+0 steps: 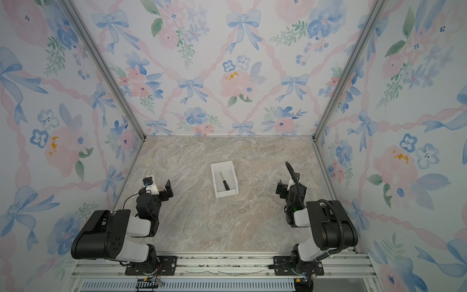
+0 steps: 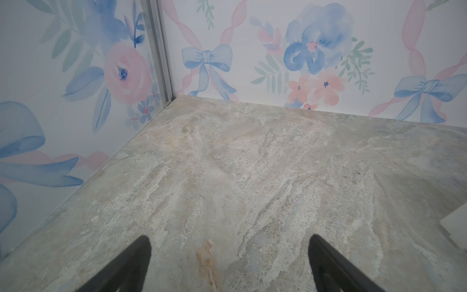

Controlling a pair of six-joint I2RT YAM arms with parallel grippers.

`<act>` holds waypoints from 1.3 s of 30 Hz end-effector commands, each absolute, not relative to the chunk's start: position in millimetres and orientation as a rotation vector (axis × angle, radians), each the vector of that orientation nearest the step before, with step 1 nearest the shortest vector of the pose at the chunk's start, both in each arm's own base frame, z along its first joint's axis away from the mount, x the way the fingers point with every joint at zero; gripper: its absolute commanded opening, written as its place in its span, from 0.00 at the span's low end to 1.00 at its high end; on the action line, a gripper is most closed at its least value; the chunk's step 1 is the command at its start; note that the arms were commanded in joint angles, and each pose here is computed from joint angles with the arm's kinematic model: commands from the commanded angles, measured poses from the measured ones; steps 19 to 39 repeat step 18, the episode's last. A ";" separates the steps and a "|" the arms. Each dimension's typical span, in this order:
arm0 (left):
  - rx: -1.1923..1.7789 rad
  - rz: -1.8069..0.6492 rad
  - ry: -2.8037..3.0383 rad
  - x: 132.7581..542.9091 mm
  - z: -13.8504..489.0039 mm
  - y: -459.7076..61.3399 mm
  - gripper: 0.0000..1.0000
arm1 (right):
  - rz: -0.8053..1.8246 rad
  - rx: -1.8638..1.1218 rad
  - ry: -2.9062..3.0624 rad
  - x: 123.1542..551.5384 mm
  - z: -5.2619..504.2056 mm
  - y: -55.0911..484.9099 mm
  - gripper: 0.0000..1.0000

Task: Put the screwdriver in the bin
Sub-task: Reset both arms

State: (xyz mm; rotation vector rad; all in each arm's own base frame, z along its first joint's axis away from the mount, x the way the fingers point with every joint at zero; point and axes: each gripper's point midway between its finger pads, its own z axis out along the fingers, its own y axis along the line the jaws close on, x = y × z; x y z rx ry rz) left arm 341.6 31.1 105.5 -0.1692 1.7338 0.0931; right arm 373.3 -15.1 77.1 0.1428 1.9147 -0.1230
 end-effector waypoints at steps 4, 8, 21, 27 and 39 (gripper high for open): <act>-0.172 0.103 1.638 348.2 122.4 31.5 0.98 | -0.144 0.075 1.895 396.9 97.9 -6.0 0.97; -0.167 0.104 1.646 350.2 121.2 30.8 0.98 | -0.126 0.069 1.889 398.3 98.8 -5.2 0.97; -0.061 0.066 1.740 372.4 109.8 13.6 0.98 | -0.100 0.043 1.898 399.5 97.9 -1.1 0.97; -0.061 0.066 1.740 372.4 109.8 13.6 0.98 | -0.100 0.043 1.898 399.5 97.9 -1.1 0.97; -0.061 0.066 1.740 372.4 109.8 13.6 0.98 | -0.100 0.043 1.898 399.5 97.9 -1.1 0.97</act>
